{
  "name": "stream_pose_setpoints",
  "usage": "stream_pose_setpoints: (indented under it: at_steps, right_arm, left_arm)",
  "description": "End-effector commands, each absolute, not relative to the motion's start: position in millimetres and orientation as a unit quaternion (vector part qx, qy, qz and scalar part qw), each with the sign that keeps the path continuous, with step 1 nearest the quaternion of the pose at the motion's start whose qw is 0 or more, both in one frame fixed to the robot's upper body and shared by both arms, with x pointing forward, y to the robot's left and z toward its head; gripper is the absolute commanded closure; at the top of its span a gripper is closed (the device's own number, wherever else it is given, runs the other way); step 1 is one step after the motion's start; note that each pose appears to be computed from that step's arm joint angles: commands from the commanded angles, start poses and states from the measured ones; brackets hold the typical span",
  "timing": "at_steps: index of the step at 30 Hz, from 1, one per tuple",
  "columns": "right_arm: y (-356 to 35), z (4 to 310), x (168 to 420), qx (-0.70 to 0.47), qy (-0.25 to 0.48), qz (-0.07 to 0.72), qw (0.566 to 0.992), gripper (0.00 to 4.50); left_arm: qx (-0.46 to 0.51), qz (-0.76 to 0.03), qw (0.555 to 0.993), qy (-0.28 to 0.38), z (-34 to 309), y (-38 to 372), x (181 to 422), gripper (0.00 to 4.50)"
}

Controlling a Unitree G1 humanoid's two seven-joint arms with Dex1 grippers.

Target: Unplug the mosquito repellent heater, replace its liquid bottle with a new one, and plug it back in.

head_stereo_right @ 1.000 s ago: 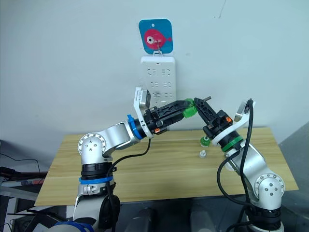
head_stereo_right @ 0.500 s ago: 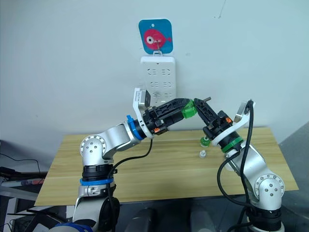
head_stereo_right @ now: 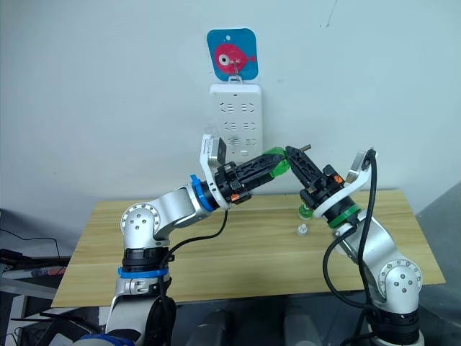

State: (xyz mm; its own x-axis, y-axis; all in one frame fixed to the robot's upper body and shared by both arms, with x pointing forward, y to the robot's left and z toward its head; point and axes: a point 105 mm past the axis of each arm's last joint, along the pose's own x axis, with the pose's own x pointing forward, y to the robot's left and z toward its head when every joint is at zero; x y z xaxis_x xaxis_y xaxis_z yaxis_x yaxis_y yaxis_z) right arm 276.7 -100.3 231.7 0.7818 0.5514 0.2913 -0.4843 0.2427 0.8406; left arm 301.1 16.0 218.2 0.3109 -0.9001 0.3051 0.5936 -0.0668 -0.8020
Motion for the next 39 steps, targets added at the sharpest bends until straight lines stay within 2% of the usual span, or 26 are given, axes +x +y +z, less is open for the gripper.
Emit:
stream_pose_setpoints:
  at_steps: [1, 2, 3, 9, 12, 13, 15, 17, 21, 23, 25, 27, 30, 39]
  right_arm:
    - [-90, 252, 260, 0.525, 0.012, 0.38, 0.762, 3.7]
    - [-92, 252, 261, 0.53, 0.009, 0.374, 0.761, 3.7]
    - [-95, 253, 263, 0.53, 0.007, 0.369, 0.763, 2.95]
    - [-137, 246, 280, 0.494, -0.009, 0.298, 0.817, 0.92]
    - [-161, 241, 286, 0.45, -0.002, 0.262, 0.854, 0.0]
    - [-164, 239, 286, 0.42, 0.007, 0.26, 0.869, 0.0]
    - [-172, 224, 283, 0.251, 0.047, 0.263, 0.93, 0.0]
    - [-183, 213, 282, 0.131, 0.081, 0.259, 0.953, 0.0]
    - [-200, 192, 276, -0.029, 0.154, 0.246, 0.956, 0.0]
    - [-207, 181, 275, -0.074, 0.183, 0.223, 0.955, 0.0]
    - [-210, 166, 268, -0.116, 0.245, 0.218, 0.937, 0.0]
    - [-213, 152, 264, -0.113, 0.298, 0.209, 0.924, 0.0]
    - [-233, 129, 271, -0.109, 0.355, 0.14, 0.918, 0.0]
    - [-249, 90, 290, -0.049, 0.425, 0.036, 0.903, 0.0]
  left_arm:
    - [-0.464, -0.577, 0.655, 0.15, 225, 16, 297, 2.15]
    - [-0.463, -0.578, 0.655, 0.148, 225, 18, 297, 2.15]
    - [-0.462, -0.578, 0.657, 0.145, 226, 20, 297, 2.15]
    - [-0.414, -0.585, 0.686, 0.125, 229, 40, 300, 2.15]
    - [-0.346, -0.597, 0.716, 0.105, 230, 47, 300, 2.15]
    - [-0.328, -0.598, 0.724, 0.099, 230, 49, 301, 2.15]
    - [-0.197, -0.599, 0.775, 0.047, 223, 50, 304, 2.15]
    - [-0.084, -0.61, 0.788, 0.001, 216, 49, 301, 2.15]
    - [0.045, -0.654, 0.752, -0.074, 200, 48, 283, 2.15]
    - [0.073, -0.672, 0.731, -0.092, 196, 47, 275, 2.15]
    - [0.085, -0.687, 0.715, -0.097, 191, 48, 270, 2.15]
    - [0.094, -0.696, 0.705, -0.094, 185, 51, 269, 2.15]
    - [0.103, -0.702, 0.699, -0.088, 177, 55, 271, 2.15]
    - [0.102, -0.716, 0.69, -0.033, 149, 72, 262, 2.15]
